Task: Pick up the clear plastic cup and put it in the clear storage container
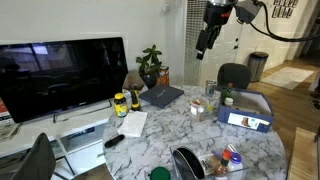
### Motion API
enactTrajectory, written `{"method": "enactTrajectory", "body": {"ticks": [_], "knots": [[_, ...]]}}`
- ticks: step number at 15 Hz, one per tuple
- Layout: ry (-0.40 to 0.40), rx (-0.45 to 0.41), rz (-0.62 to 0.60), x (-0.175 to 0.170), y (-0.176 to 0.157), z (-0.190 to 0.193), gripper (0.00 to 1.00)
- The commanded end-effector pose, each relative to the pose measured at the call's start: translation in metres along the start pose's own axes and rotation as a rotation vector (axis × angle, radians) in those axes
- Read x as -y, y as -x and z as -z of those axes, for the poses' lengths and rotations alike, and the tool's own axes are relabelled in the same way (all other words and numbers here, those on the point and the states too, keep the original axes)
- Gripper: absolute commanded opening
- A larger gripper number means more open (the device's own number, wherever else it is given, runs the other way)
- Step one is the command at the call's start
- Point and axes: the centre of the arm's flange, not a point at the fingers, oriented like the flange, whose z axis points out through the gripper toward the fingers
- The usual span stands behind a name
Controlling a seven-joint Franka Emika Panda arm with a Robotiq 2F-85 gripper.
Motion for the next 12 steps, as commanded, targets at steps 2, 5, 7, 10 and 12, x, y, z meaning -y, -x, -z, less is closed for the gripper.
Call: {"method": "enactTrajectory", "body": {"ticks": [2, 5, 7, 10, 12], "knots": [[0.000, 0.000, 0.000, 0.000, 0.000, 0.000, 1.00], [0.000, 0.000, 0.000, 0.000, 0.000, 0.000, 1.00], [0.034, 0.022, -0.055, -0.003, -0.006, -0.013, 1.00], [0.001, 0.119, -0.217, -0.020, -0.003, -0.075, 1.00], [-0.003, 0.221, -0.282, -0.020, 0.009, -0.130, 1.00]]}}
